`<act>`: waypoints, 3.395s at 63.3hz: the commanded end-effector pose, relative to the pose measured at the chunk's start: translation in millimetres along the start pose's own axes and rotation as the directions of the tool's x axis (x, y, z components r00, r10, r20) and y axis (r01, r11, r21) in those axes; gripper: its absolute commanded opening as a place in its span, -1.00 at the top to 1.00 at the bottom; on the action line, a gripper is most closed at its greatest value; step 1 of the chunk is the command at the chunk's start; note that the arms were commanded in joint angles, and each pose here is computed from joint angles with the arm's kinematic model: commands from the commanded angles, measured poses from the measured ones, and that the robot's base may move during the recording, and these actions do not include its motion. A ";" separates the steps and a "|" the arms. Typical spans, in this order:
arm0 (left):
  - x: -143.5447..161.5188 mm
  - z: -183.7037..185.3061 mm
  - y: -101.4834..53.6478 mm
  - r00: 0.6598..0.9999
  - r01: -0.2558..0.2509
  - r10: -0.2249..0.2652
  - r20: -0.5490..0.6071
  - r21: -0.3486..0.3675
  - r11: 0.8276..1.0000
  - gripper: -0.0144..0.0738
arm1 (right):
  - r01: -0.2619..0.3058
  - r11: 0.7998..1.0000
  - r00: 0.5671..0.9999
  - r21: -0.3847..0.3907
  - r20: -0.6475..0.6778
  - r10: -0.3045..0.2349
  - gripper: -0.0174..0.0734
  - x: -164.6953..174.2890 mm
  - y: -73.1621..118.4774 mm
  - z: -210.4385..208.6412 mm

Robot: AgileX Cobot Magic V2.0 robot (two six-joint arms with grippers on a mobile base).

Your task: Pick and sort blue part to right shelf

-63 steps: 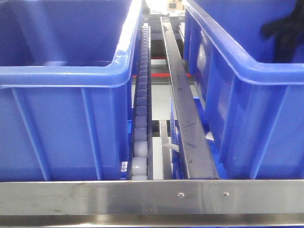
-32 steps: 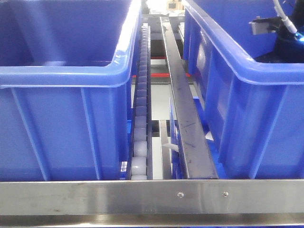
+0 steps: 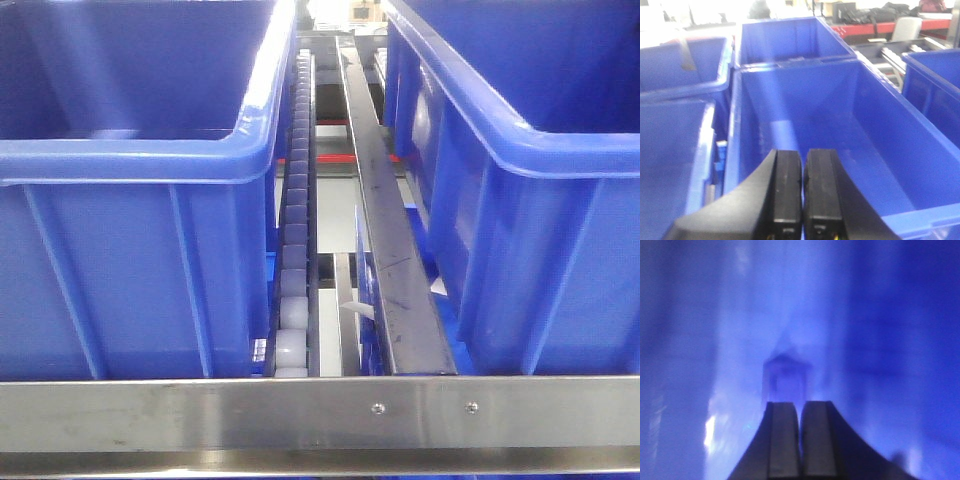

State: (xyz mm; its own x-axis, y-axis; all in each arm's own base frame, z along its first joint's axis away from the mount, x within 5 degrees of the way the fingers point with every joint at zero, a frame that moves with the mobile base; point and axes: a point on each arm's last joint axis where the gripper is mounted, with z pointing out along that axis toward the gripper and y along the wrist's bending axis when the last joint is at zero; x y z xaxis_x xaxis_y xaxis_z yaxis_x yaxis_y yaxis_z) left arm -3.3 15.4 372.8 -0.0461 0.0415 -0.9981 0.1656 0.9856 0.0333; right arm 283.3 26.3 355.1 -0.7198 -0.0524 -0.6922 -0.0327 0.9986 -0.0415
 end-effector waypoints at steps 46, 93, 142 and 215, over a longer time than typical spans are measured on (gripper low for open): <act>-14.0 -1.2 1.4 0.996 -0.022 0.023 0.085 -0.012 1.000 0.39 | -0.015 0.999 0.659 -0.030 0.751 0.033 0.54 222.2 -21.3 -163.7; -0.1 10.2 -6.2 0.998 0.042 -0.040 0.056 -0.034 0.999 0.39 | -0.013 0.999 0.602 -0.035 0.798 0.035 0.54 225.1 -21.4 -170.0; 160.9 68.7 -12.6 0.977 0.126 -0.103 0.186 -0.119 0.985 0.39 | -0.013 0.999 0.603 -0.035 0.797 0.035 0.54 225.2 -21.4 -169.6; 161.0 68.8 -12.6 0.977 0.126 -0.103 0.184 -0.119 0.985 0.39 | -0.136 0.990 0.587 -0.033 0.803 0.107 0.54 260.7 -15.8 -64.1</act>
State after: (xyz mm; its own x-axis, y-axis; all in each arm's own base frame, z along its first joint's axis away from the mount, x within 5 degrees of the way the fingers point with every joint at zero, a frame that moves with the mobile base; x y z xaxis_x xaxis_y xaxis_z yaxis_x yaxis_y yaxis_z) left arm 56.3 -1.3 206.0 0.0265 -0.0774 -0.9966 0.0267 0.9967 -0.0767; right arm 52.4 -1.4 213.0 -0.0498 0.0855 -0.9951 0.0386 0.9957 0.0836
